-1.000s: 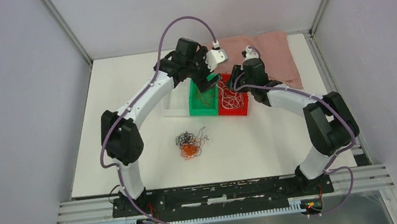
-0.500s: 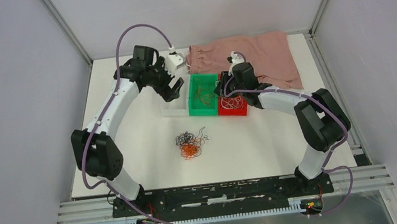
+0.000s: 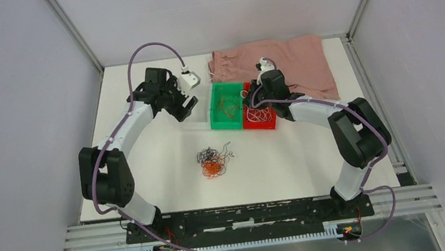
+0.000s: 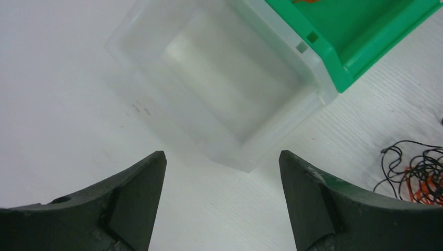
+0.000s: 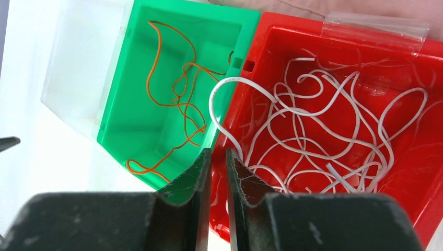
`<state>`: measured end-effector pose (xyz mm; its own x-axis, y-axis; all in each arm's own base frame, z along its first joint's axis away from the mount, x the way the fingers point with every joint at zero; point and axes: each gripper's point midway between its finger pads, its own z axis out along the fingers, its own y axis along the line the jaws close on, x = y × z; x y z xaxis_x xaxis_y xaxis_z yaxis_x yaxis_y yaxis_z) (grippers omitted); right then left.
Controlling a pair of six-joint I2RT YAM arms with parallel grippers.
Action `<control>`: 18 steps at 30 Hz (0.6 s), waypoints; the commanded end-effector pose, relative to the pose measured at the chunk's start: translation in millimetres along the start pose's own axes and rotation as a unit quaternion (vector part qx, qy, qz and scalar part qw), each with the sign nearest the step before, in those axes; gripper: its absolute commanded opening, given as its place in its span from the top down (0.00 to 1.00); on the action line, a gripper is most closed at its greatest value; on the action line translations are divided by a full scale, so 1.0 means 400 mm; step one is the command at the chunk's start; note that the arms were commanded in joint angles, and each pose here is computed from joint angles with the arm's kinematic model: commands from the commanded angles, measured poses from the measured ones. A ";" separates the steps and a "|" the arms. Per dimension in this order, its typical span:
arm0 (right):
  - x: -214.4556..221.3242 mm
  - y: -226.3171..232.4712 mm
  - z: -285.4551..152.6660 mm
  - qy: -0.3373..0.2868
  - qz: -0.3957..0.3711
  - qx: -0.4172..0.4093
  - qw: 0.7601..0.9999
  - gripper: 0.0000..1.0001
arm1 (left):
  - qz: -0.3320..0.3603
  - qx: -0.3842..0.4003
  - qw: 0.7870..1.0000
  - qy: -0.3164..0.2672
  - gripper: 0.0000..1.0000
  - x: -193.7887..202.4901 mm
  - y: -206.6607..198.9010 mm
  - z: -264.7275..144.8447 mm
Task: Untangle the cables
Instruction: Untie the cable.
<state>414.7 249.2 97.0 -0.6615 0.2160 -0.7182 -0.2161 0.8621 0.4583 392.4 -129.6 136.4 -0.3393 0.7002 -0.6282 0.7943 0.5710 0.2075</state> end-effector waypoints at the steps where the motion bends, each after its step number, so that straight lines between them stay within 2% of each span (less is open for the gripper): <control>1: -0.060 -0.002 0.002 -0.035 0.007 0.007 0.999 0.82 | 0.030 -0.055 0.998 -0.030 0.14 -0.032 0.075 0.020; 5: -0.054 -0.012 0.017 -0.033 0.024 0.001 0.999 0.85 | 0.036 -0.058 0.997 -0.020 0.15 -0.006 0.079 0.041; 11: -0.056 -0.001 0.020 -0.043 0.076 -0.057 0.995 0.73 | 0.055 -0.061 0.997 -0.003 0.17 0.036 0.081 0.073; 18: -0.064 -0.023 0.029 -0.053 0.120 -0.071 0.989 0.69 | 0.073 -0.063 0.995 0.008 0.22 0.060 0.082 0.092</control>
<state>432.7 239.6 94.0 -0.6582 0.3911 -0.6433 -0.1549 0.7659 0.6241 414.7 -112.6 93.7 -0.3115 0.7559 -0.5758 0.7757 0.5522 0.3054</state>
